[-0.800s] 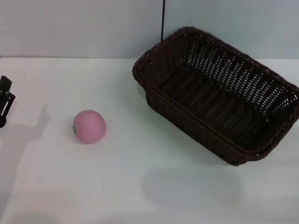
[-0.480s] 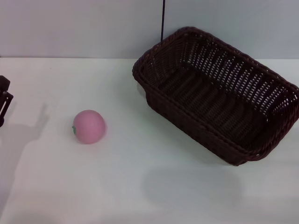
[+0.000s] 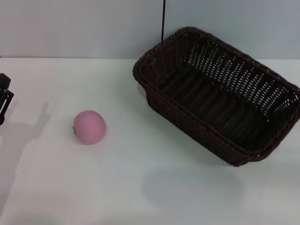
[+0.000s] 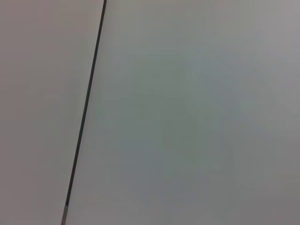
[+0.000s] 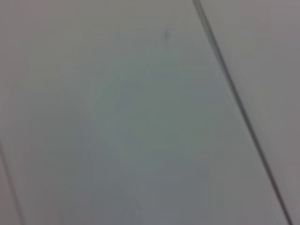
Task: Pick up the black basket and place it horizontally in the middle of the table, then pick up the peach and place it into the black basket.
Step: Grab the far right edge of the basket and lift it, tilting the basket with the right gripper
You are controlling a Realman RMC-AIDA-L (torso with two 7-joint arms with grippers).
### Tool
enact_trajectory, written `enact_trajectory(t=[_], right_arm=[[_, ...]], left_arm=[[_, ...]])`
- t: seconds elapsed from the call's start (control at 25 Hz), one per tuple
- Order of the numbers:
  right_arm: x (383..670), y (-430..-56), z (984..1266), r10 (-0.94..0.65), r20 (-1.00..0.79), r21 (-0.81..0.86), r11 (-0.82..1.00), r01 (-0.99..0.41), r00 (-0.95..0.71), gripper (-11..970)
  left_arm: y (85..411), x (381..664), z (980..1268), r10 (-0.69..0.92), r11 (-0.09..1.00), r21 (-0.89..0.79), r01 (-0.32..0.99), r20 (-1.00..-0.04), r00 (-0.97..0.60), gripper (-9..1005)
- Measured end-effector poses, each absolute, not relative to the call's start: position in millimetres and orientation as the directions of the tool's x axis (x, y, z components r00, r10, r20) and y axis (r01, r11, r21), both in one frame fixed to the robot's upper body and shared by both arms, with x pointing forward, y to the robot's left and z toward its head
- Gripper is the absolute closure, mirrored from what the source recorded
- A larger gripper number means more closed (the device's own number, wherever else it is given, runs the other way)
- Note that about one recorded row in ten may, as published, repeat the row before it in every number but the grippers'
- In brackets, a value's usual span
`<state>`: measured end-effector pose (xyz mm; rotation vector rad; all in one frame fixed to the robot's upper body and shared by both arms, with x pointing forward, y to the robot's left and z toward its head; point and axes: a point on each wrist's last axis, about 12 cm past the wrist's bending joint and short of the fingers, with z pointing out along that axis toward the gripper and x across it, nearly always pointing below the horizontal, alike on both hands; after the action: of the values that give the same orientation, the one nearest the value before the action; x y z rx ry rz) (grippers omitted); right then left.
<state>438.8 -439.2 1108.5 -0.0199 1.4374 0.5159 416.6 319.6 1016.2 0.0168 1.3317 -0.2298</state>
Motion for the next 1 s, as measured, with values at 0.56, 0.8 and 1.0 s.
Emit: enact_trajectory(t=[0.56, 0.8, 1.0], right_arm=[[530, -416, 1254, -0.086, -0.757, 0.279, 0.854, -0.439, -0.647, 149], [579, -375, 1241, -0.232, -0.619, 0.246, 0.85, -0.465, -0.751, 152], [597, -353, 1221, -0.272, -0.629, 0.215, 0.839, -0.5, -0.728, 155]], left_arm=[[322, 409, 1018, -0.166, 0.977, -0.126, 0.174, -0.958, 0.235, 162], [326, 399, 1017, -0.179, 0.976, -0.141, 0.166, -0.953, 0.244, 162], [327, 392, 1016, -0.177, 0.978, -0.142, 0.154, -0.953, 0.244, 162]])
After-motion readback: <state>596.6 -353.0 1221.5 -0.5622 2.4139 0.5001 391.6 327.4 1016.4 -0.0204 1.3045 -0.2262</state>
